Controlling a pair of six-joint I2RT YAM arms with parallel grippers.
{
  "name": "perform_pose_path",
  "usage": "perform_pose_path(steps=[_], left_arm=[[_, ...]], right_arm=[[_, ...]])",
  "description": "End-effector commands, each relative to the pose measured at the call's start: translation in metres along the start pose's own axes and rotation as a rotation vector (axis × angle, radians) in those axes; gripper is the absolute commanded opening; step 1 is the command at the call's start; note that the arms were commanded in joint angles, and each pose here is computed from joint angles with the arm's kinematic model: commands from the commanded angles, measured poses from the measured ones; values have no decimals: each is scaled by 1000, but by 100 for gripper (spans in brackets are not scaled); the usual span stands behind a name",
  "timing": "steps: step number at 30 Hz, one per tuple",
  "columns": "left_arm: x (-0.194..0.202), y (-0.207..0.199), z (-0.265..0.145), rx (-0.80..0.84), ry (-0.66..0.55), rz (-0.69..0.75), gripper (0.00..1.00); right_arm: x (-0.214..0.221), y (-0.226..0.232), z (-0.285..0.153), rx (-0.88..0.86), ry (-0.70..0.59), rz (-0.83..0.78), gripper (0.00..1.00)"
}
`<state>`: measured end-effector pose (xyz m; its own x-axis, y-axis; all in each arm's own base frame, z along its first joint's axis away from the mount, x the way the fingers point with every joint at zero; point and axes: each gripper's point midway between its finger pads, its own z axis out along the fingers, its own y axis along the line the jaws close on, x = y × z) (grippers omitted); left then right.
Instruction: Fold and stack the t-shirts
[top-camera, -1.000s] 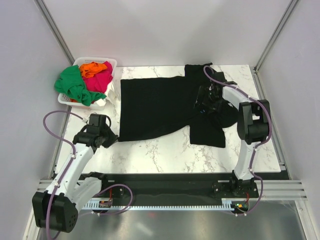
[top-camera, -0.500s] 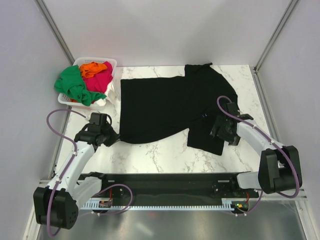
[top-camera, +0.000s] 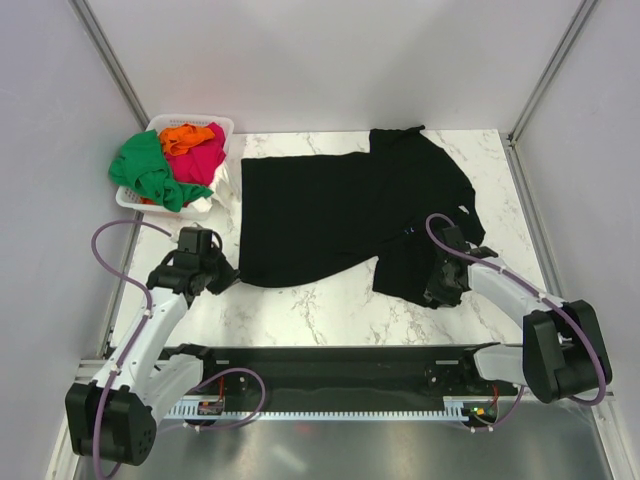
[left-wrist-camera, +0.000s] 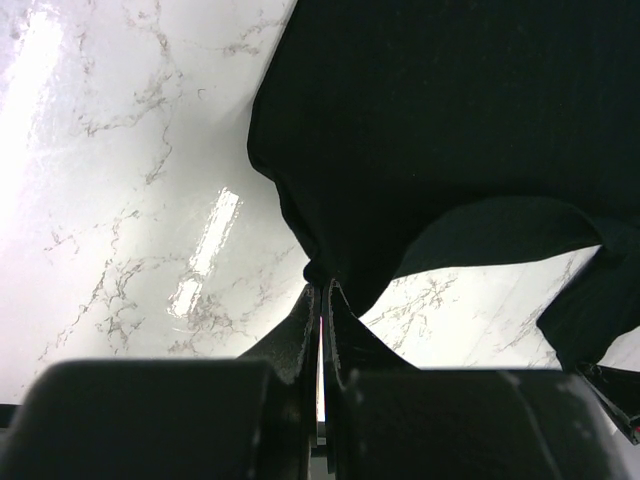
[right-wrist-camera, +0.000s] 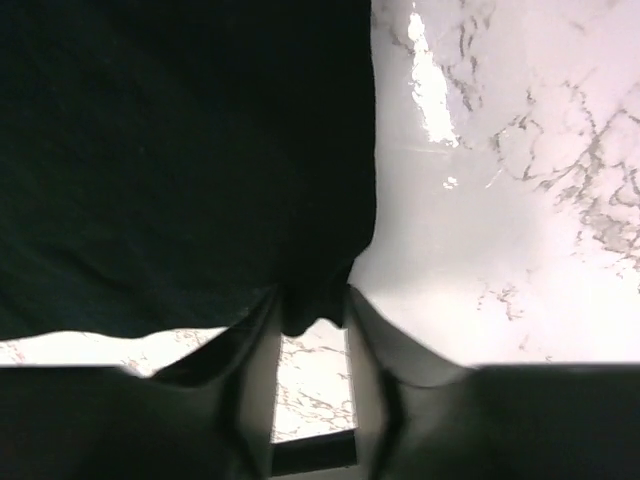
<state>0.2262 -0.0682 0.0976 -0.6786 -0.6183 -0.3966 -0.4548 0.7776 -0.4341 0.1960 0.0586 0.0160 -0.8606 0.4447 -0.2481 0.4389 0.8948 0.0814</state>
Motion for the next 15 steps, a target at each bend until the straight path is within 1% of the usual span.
perform_pose_path(steps=[1,2,3,6,10,14,15], left_arm=[[-4,-2,-2,20,-18,36,2],[-4,-2,-2,21,-19,34,2],[-4,-2,-3,22,-18,34,2],[-4,-6,-7,33,-14,35,2],[-12,-22,-24,96,-32,34,2],[-16,-34,-41,130,-31,47,2],[-17,-36,-45,139,-29,49,2]], right_arm=[[-6,10,2,-33,-26,4,35],[-5,12,0,-46,-21,0,30],[-6,14,-2,-59,-24,-1,19],[-20,27,-22,-105,-55,2,0],[-50,42,-75,-161,-142,13,0],[-62,43,-129,-227,-237,49,0],[-61,40,-141,-235,-243,60,0]])
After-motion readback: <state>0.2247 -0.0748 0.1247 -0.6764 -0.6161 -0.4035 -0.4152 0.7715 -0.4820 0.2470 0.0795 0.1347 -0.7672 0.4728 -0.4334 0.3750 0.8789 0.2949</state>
